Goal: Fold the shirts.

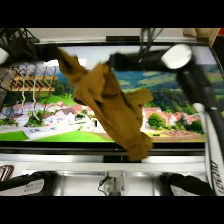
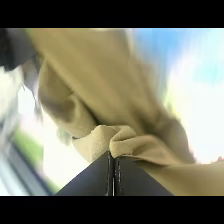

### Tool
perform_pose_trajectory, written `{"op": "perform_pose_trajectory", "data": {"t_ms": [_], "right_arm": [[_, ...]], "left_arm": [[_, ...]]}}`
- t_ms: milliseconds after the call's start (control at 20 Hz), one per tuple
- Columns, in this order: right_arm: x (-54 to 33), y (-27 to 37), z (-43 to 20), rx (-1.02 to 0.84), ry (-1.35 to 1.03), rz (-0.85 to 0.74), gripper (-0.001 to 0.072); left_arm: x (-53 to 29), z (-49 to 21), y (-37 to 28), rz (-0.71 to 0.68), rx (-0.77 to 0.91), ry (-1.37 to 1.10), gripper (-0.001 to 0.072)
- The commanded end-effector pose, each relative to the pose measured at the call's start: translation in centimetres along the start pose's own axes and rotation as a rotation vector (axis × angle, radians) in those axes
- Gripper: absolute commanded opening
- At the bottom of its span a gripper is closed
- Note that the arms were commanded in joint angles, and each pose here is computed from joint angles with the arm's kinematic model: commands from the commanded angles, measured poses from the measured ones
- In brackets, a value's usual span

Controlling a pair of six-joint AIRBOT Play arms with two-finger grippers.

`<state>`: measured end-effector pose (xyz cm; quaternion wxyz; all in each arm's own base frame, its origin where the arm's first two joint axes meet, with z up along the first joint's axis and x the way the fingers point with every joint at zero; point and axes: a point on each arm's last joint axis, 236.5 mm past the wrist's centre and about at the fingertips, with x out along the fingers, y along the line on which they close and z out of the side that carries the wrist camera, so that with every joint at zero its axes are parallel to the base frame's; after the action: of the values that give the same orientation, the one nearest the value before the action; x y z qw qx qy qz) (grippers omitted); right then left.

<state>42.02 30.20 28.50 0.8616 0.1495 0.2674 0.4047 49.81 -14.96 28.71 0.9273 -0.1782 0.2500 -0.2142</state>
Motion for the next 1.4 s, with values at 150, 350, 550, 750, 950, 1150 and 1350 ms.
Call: {"op": "perform_pose_trajectory", "data": {"t_ms": [150,350,550,750,950,1150,1350], "right_arm": [[-18.5,11.5,14.1,-0.348,-0.560,0.006,0.0052],[-23.1,14.2,12.5,-0.394,-0.554,-0.013,0.0052],[-16.3,10.2,2.0,-0.167,-0.054,0.002,0.0052],[-3.5,8.9,-13.2,-0.072,0.354,0.076,0.0052],[7.9,8.7,-27.1,0.096,0.497,0.067,0.0056],[12.8,7.0,-30.5,0.243,0.497,0.041,0.0555],[9.9,2.3,-24.5,0.208,0.416,-0.002,0.0571]], "left_arm": [[-18.2,18.1,-15.3,-0.369,0.014,-0.677,0.0050],[-15.0,15.5,-14.4,-0.363,-0.026,-0.572,0.0050],[-7.1,10.1,-10.5,-0.271,-0.032,-0.333,0.0051],[1.5,0.5,-3.3,-0.086,0.035,0.049,0.0050],[3.1,-11.0,8.4,0.266,0.126,0.525,0.0050],[5.2,-19.0,11.7,0.316,-0.001,0.665,0.0051],[6.0,-23.1,15.0,0.371,-0.110,0.687,0.0463]]}}
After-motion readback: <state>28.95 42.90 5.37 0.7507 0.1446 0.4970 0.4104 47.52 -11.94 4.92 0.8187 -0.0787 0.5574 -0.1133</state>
